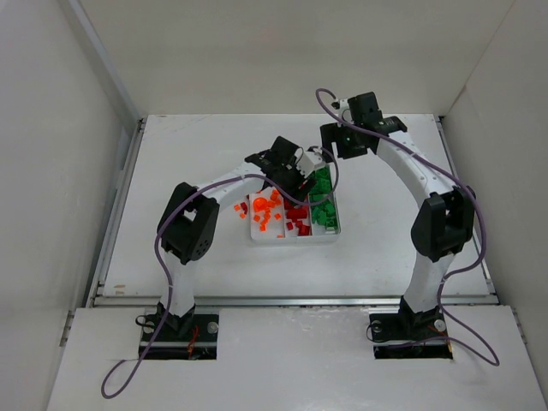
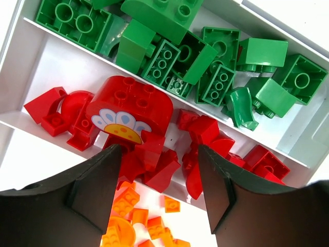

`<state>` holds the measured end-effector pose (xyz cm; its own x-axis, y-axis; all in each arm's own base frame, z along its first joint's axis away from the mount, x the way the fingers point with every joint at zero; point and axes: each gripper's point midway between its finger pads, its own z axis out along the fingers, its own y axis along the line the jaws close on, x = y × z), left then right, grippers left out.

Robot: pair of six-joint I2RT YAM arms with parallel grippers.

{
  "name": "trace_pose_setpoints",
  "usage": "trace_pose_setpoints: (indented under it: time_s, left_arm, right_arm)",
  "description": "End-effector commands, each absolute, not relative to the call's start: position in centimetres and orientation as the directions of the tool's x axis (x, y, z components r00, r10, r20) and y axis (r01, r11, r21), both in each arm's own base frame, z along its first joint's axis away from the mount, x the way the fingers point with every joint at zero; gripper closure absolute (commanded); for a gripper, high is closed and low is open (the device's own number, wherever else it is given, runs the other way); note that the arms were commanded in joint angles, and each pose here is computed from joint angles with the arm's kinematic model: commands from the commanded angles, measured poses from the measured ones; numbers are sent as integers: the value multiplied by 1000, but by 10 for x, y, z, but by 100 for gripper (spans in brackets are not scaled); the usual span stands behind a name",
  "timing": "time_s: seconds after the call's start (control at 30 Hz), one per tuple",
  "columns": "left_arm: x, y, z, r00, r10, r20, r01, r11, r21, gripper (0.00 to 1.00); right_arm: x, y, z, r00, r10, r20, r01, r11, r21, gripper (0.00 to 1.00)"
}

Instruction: Sort the legos into containers by color

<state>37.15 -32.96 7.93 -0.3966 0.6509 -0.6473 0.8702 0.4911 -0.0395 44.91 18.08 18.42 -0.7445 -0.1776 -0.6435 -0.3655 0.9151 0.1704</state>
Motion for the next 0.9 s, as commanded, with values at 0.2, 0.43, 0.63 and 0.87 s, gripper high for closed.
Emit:
trace_pose_setpoints:
  time_s: [0.2, 0.43, 0.63, 0.87]
  left_arm:
    - [370, -345, 104, -364, 633, -684, 882, 470, -33, 42]
    - [385, -340, 126, -370, 589, -718, 864, 502, -33, 42]
    - [398, -334, 149, -371, 542, -754, 850, 526, -39, 42]
    - [415, -296, 183, -382, 480, -790, 804, 594, -29, 45]
  right_arm:
    - [453, 203, 232, -652, -132, -747, -419, 884, 210, 18]
    - [460, 198, 238, -643, -118, -756, -390, 901, 191, 13]
    - [463, 196, 245, -633, -114, -766, -377, 909, 177, 13]
    - [468, 198, 258, -613, -98, -784, -377, 908, 182, 3]
